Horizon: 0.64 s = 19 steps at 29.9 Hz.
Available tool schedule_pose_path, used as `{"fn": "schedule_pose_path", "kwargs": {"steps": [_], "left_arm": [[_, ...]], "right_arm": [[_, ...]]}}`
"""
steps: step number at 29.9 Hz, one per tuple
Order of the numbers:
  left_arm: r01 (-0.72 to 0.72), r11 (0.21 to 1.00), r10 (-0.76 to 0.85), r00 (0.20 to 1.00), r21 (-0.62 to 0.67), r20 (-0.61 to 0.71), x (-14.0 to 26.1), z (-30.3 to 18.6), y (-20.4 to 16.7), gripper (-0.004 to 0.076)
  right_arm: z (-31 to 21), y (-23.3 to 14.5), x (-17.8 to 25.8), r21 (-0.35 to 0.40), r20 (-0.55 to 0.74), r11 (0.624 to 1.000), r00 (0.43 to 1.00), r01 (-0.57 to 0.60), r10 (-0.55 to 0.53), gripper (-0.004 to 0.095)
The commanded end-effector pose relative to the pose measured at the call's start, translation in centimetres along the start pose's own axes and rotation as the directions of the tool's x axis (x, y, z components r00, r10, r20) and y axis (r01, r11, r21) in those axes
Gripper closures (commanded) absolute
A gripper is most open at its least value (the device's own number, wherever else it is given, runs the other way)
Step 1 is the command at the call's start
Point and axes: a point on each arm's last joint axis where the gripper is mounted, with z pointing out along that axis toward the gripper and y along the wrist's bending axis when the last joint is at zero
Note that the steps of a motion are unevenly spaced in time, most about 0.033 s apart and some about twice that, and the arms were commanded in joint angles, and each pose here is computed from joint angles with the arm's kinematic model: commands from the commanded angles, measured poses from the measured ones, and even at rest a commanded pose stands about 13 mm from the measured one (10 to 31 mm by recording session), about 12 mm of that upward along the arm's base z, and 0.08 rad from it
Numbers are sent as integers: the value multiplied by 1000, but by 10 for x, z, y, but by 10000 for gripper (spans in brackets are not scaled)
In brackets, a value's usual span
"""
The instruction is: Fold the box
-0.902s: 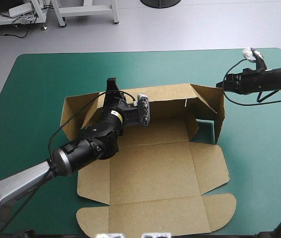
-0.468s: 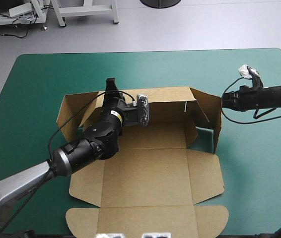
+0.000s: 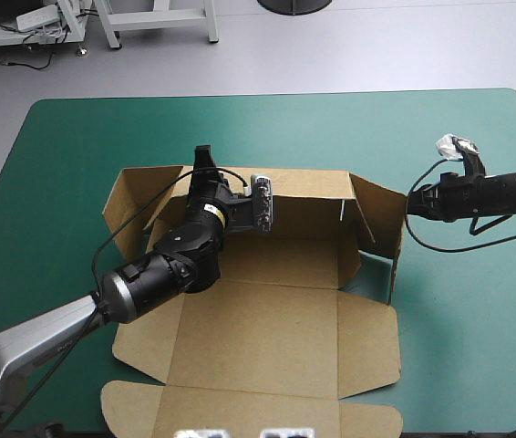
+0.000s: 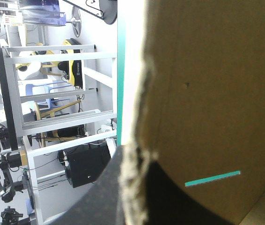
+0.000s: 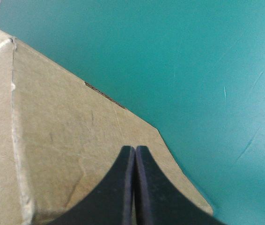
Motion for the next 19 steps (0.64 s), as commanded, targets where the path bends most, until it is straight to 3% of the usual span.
{"fn": "schedule_pose_path", "kwargs": {"steps": [1, 19], "left_arm": [[97, 994, -96, 995, -39, 37, -2, -10, 14, 729], [313, 948, -300, 941, -65, 154, -10, -12, 20, 729]], "right_arm": [[-16, 24, -6, -67, 44, 997, 998, 46, -43, 933], [-16, 23, -14, -56, 134, 998, 991, 22, -14, 933]]}}
